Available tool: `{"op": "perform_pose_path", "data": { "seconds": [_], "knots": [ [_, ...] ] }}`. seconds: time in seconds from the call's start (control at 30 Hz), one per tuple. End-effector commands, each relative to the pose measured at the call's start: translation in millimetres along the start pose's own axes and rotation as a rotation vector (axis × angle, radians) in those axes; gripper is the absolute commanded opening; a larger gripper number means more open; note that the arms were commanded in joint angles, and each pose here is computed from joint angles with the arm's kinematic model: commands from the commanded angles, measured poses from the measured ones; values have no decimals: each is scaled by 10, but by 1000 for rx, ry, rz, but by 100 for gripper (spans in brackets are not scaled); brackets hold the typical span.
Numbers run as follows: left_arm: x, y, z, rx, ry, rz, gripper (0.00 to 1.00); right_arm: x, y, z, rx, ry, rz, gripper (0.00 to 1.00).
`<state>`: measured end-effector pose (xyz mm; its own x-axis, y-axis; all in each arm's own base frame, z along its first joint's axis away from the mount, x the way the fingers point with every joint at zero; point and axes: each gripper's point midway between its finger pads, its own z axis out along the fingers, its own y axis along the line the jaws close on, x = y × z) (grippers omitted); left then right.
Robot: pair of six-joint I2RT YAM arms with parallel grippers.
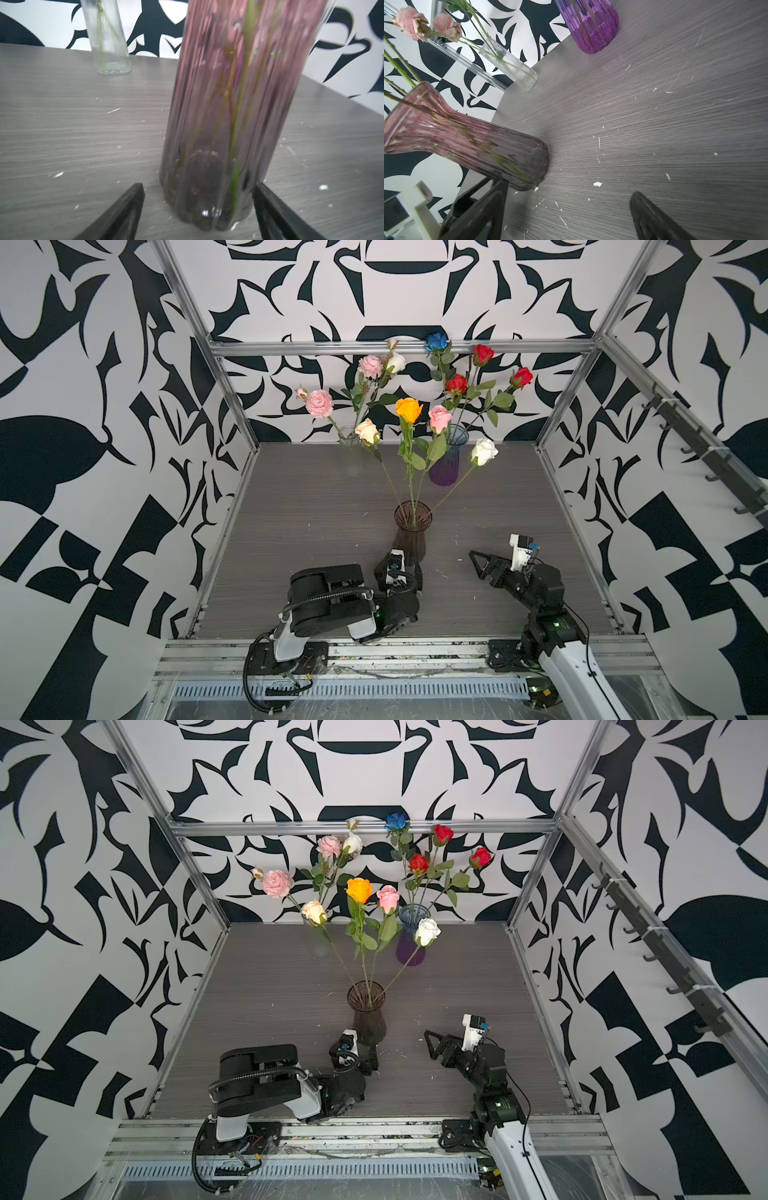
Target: Arrange the flowers into the vase
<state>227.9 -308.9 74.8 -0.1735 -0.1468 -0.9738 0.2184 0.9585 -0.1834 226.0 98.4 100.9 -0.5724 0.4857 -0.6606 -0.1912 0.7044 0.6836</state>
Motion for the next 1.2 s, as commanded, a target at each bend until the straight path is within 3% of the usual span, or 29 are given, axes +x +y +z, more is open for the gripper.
{"op": "perform_pose_path", "data": {
  "seconds": [0.0, 0.2, 0.33, 0.5, 0.7, 1.17],
  "knots": [
    [-221, -151, 5, 66, -55, -48, 89, -13, 35, 5, -16, -1, -20, 98],
    [-305, -221, 2, 137, -51, 46, 90, -71, 262, 18, -70, 39, -109, 99],
    [-298, -244, -43, 247, -21, 108, 91, 40, 529, 135, -95, 137, -262, 89],
    [-311, -75, -62, 309, 11, 114, 91, 228, 1014, 367, -190, 227, -438, 88],
    [-310, -89, -16, 411, 35, 142, 91, 165, 1279, 627, -275, 177, -490, 87],
    [-302, -29, 232, 435, 59, 109, 91, 251, 1321, 1145, -282, 259, -534, 77]
  ]
}}
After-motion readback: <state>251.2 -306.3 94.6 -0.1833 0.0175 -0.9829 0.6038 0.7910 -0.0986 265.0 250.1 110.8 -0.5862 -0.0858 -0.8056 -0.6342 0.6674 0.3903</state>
